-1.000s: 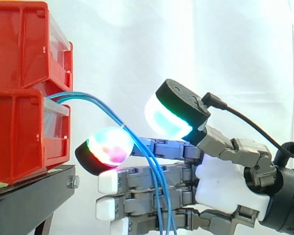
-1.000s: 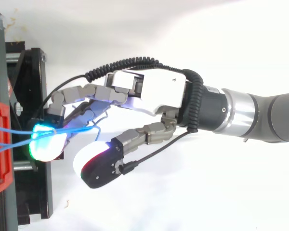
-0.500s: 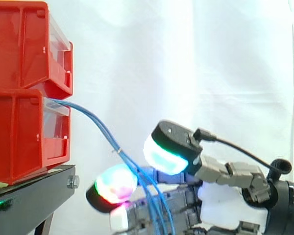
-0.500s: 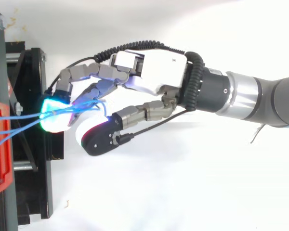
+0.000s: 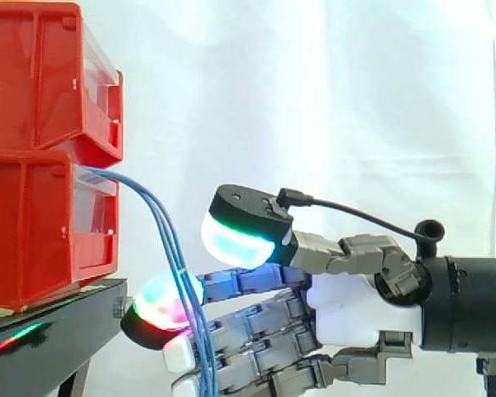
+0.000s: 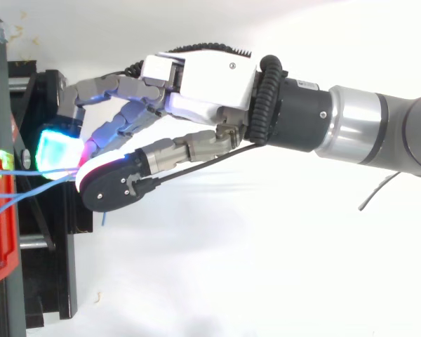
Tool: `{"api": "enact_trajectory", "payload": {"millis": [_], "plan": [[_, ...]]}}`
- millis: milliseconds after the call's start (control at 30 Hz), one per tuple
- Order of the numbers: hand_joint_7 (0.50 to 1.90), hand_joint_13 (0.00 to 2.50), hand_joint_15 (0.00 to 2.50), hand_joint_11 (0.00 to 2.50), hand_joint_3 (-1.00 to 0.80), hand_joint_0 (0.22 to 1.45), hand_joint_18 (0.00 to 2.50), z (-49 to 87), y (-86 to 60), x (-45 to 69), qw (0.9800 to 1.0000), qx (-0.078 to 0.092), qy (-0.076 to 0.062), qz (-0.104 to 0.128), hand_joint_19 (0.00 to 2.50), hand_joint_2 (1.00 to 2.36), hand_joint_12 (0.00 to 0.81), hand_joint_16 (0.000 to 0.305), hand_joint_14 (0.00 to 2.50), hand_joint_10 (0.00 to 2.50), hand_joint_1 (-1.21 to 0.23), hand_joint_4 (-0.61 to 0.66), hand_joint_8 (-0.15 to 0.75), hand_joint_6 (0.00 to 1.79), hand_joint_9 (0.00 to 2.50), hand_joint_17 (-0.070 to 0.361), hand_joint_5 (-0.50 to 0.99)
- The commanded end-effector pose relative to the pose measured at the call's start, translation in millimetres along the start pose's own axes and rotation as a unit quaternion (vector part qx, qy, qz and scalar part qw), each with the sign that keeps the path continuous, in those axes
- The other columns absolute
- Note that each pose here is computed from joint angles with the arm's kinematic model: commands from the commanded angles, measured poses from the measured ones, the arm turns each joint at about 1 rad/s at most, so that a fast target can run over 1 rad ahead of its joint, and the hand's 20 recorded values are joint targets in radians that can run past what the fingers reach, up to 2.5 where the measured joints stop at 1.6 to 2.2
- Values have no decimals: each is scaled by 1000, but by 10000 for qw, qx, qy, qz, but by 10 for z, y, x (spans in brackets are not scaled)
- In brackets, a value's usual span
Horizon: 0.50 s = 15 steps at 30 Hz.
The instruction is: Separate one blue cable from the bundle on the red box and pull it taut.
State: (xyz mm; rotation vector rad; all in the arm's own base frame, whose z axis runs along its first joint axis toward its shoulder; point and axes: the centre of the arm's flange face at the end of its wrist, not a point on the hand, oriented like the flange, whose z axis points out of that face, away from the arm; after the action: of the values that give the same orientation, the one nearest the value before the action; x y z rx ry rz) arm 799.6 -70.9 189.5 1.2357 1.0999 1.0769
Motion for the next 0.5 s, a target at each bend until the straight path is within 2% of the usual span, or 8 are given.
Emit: {"api": "enact_trajectory", "payload": {"millis": [0,133,167,233,400,467], "plan": [[1219,781,413,295,-405,542,607,-10,159,35,9998,144,97,-46,491,1006,356,44,16,12,-661,184,227,503,795,98,-53],[1197,781,416,302,-395,551,608,-22,285,70,9998,74,148,-105,495,1007,354,43,16,13,-665,170,224,524,797,97,-57],[1195,782,418,309,-394,551,610,-29,358,102,9998,27,169,-138,494,1007,354,43,16,13,-665,170,224,525,797,97,-58],[1188,782,413,310,-393,552,611,-35,382,135,9994,16,184,-289,492,1007,356,43,18,13,-666,169,224,530,800,97,-58],[1180,786,420,302,-400,551,613,-55,365,243,9982,28,256,-539,491,1007,355,43,16,12,-666,173,227,531,800,98,-59],[1180,787,419,302,-400,551,613,-115,238,341,9978,28,317,-586,494,1006,356,43,16,12,-667,177,227,531,800,98,-59]]}}
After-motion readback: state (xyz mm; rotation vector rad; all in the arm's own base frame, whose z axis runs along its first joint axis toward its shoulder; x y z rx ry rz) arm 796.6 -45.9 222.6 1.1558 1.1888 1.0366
